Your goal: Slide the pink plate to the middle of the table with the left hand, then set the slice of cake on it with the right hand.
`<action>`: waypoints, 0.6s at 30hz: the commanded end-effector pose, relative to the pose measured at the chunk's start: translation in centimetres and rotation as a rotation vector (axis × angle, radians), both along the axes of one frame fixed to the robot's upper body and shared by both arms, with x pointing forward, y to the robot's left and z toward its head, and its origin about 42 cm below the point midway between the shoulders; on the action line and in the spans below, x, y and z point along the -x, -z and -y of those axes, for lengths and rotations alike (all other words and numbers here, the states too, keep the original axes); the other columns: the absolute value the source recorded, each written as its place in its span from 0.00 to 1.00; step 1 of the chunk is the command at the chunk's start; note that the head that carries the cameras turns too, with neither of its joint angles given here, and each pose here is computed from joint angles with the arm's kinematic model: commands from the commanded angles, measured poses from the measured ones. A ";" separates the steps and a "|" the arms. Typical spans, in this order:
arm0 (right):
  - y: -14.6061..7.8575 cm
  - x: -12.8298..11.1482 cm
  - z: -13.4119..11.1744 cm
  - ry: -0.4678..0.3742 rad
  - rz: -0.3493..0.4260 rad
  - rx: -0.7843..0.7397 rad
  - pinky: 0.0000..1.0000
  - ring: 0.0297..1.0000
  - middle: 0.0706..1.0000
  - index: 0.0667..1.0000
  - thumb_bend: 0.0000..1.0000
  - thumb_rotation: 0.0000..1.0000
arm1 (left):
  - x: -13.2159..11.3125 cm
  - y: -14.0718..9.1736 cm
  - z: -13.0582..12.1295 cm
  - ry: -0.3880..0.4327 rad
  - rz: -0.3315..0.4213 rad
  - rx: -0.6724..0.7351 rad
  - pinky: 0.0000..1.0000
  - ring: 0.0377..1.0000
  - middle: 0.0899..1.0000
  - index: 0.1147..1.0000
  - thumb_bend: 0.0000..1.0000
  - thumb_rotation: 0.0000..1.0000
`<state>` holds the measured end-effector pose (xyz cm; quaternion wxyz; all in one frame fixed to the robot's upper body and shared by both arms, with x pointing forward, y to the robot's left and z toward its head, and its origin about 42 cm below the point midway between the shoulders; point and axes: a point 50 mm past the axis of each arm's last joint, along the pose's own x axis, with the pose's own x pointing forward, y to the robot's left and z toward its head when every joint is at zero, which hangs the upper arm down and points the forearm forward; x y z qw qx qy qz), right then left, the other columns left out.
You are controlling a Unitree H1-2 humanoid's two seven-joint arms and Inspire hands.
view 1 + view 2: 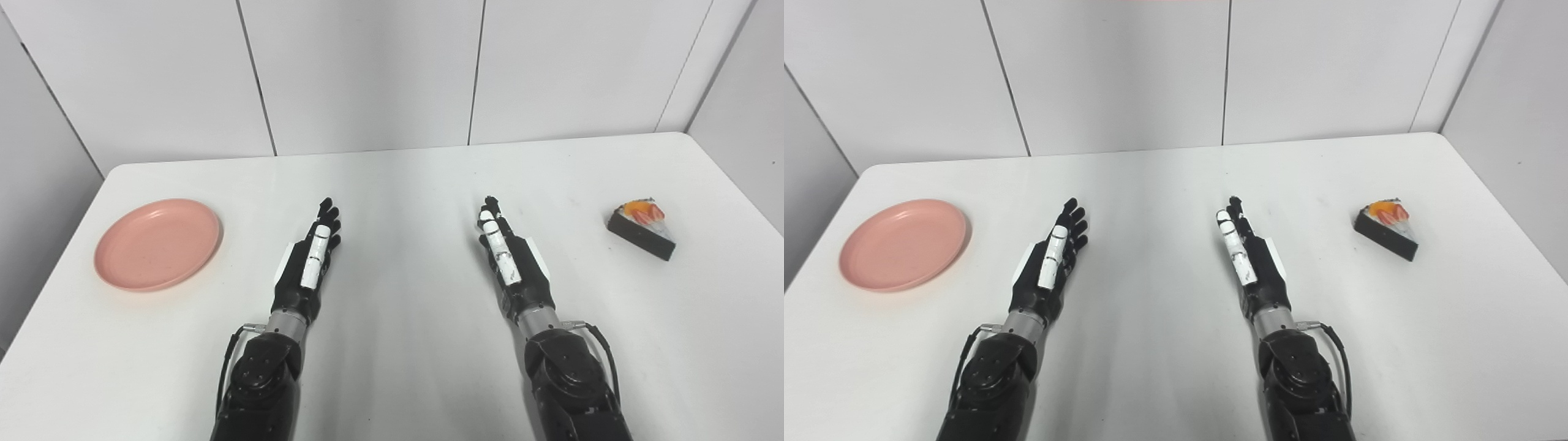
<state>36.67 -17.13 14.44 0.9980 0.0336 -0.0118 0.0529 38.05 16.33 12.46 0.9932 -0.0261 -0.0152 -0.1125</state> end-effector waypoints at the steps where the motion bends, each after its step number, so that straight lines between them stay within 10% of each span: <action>1: -2.5 -1.1 -0.6 -0.020 0.084 -0.011 1.00 0.99 1.00 1.00 0.52 0.91 | -0.5 -1.1 0.0 0.013 0.036 -0.003 1.00 1.00 1.00 1.00 0.61 1.00; 18: -2.6 -1.0 -0.7 -0.017 0.083 -0.005 1.00 0.99 1.00 1.00 0.52 0.92 | -0.7 -0.7 -0.1 0.012 0.046 0.001 1.00 1.00 1.00 1.00 0.63 1.00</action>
